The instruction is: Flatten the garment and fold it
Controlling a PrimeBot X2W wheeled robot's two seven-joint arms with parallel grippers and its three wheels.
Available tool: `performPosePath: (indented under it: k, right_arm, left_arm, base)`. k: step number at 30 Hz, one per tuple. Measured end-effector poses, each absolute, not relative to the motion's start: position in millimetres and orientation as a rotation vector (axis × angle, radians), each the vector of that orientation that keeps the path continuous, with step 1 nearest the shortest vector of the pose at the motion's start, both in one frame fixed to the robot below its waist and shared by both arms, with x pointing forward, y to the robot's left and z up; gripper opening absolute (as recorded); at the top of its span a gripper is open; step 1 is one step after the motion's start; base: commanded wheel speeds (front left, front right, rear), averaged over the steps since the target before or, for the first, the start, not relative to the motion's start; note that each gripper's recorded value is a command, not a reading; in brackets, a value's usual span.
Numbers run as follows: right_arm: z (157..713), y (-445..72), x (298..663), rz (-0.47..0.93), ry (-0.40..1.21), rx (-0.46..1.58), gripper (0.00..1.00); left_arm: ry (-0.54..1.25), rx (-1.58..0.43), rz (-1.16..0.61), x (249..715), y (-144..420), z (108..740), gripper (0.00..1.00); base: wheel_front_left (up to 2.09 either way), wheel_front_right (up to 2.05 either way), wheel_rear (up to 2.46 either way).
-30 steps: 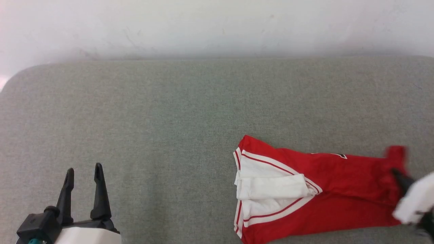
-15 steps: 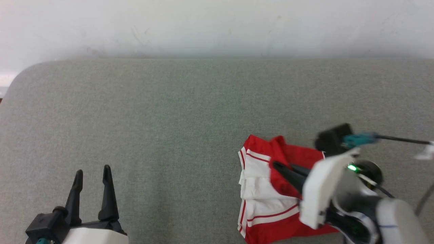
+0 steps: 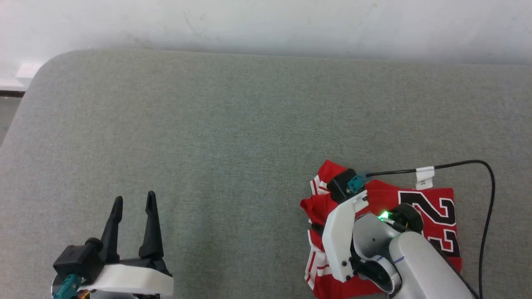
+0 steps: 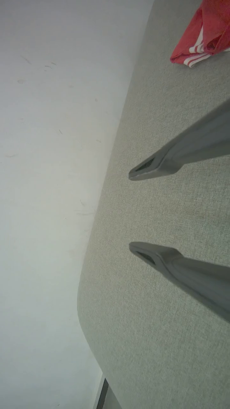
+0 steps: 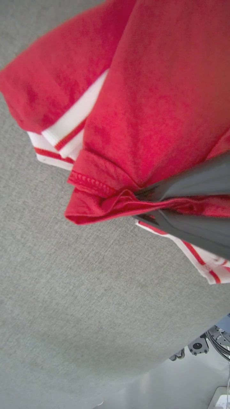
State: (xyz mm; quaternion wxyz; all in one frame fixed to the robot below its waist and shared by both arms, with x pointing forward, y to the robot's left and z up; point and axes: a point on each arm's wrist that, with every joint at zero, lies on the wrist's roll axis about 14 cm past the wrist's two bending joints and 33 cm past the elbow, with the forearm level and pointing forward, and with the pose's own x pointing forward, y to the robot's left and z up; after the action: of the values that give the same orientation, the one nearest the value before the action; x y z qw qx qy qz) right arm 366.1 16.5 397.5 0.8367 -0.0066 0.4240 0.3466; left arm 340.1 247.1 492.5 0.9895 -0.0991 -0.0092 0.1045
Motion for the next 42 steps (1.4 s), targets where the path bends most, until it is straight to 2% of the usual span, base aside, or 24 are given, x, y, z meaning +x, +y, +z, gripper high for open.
performPosePath:
  k: [1, 2, 7, 10, 14, 18, 20, 25, 31, 37, 38, 39, 42]
  right_arm:
    - [394, 17, 365, 0.735, 0.906, -0.026, 0.64]
    - [394, 19, 367, 0.736, 0.904, -0.026, 1.0]
    - [419, 27, 379, 0.748, 0.812, 0.049, 1.0]
    - [451, 14, 398, 0.709, 0.709, 0.122, 1.0]
    - [489, -58, 430, 0.511, 0.519, 0.147, 1.0]
    - [495, -136, 429, 0.282, 0.435, 0.132, 1.0]
    - [487, -161, 419, 0.198, 0.441, 0.167, 1.0]
    - [449, -177, 387, 0.118, 0.556, 0.213, 1.0]
    - [407, -175, 371, 0.096, 0.692, 0.277, 1.0]
    - [382, -154, 373, 0.145, 0.775, 0.322, 1.0]
    - [380, -152, 376, 0.15, 0.783, 0.332, 0.16]
    - [378, -151, 378, 0.152, 0.791, 0.335, 0.0]
    - [375, -149, 385, 0.158, 0.804, 0.323, 0.0]
  left_arm:
    - [-0.015, -0.2, 0.211, 339, 247, 491, 1.0]
    - [-0.012, -0.201, 0.211, 338, 248, 490, 1.0]
    - [-0.014, -0.207, 0.215, 336, 248, 490, 1.0]
    - [-0.02, -0.209, 0.212, 338, 248, 492, 1.0]
    - [-0.035, -0.208, 0.187, 344, 243, 496, 1.0]
    - [-0.053, -0.202, 0.157, 353, 236, 502, 1.0]
    - [-0.056, -0.203, 0.148, 357, 233, 503, 1.0]
    - [-0.036, -0.204, 0.129, 365, 227, 496, 1.0]
    - [-0.008, -0.192, 0.12, 370, 227, 487, 1.0]
    - [-0.009, -0.16, 0.116, 374, 234, 490, 1.0]
    - [-0.01, -0.159, 0.116, 375, 234, 491, 1.0]
    - [-0.011, -0.156, 0.112, 376, 234, 492, 1.0]
    - [-0.026, -0.151, 0.097, 380, 231, 497, 1.0]
  base:
    - [0.0, 0.0, 0.0]
    - [0.0, 0.0, 0.0]
    - [0.0, 0.0, 0.0]
    - [0.0, 0.0, 0.0]
    - [0.0, 0.0, 0.0]
    - [0.0, 0.0, 0.0]
    - [0.0, 0.0, 0.0]
    - [0.0, 0.0, 0.0]
    - [0.0, 0.0, 0.0]
    - [0.0, 0.0, 0.0]
    - [0.0, 0.0, 0.0]
    - [0.0, 0.0, 0.0]
    - [0.0, 0.0, 0.0]
